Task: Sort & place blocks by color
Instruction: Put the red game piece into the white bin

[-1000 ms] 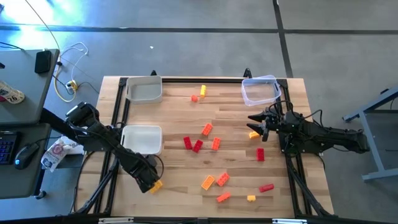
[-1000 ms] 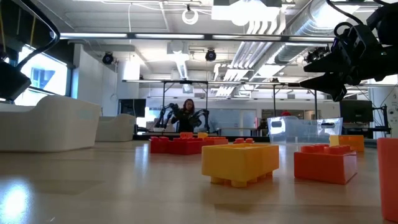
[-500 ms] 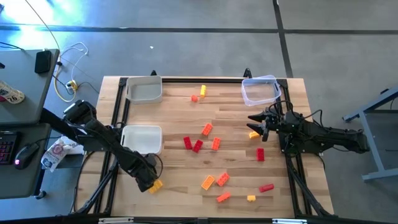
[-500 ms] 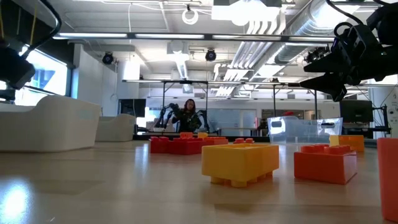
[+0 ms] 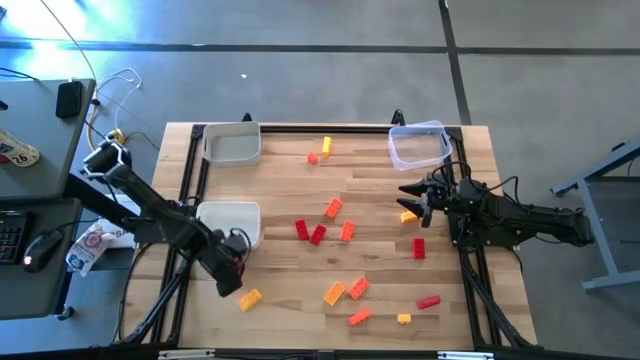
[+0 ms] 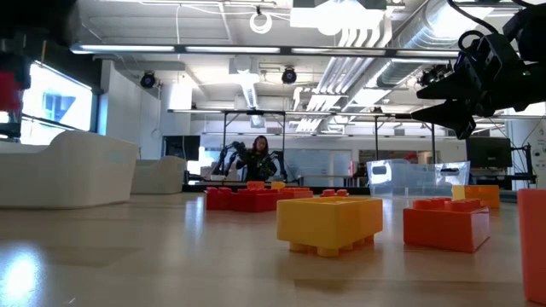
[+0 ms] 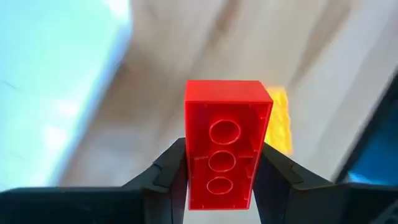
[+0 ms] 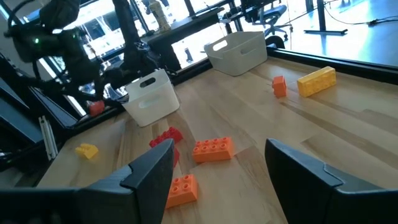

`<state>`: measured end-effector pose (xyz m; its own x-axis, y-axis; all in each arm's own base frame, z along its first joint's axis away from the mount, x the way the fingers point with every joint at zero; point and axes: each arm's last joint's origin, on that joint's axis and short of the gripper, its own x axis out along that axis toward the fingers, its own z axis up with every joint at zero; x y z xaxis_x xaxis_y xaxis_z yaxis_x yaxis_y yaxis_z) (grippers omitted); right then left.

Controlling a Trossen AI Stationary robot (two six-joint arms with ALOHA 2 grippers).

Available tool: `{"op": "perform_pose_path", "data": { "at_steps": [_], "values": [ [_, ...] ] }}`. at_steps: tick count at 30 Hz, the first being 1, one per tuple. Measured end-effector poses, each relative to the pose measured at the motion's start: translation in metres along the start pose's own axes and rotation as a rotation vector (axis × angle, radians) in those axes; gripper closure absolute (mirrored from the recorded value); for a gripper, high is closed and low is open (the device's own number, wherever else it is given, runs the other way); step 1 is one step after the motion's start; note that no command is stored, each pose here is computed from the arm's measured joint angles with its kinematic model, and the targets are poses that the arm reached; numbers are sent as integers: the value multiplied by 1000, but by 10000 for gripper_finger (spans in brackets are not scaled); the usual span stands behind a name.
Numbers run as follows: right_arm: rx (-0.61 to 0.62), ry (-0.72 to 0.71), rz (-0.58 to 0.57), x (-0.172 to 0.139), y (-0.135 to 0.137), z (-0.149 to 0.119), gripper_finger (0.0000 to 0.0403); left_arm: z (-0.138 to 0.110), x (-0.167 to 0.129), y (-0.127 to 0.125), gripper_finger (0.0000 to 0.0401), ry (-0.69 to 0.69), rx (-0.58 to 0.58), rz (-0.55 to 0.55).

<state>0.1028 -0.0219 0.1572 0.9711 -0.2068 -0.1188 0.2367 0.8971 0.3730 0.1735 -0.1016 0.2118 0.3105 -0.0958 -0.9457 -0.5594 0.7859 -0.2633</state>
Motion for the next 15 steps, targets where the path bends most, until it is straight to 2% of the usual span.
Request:
{"op": "perform_pose_path", "data": {
  "at_steps": [6, 15],
  "values": [
    [0, 0, 0, 0, 0, 0, 164, 15, -19, 28, 288, -166, 32, 139],
    [0, 1, 0, 0, 0, 0, 164, 40, -23, 49, 277, -212, 69, 234]
  ]
}}
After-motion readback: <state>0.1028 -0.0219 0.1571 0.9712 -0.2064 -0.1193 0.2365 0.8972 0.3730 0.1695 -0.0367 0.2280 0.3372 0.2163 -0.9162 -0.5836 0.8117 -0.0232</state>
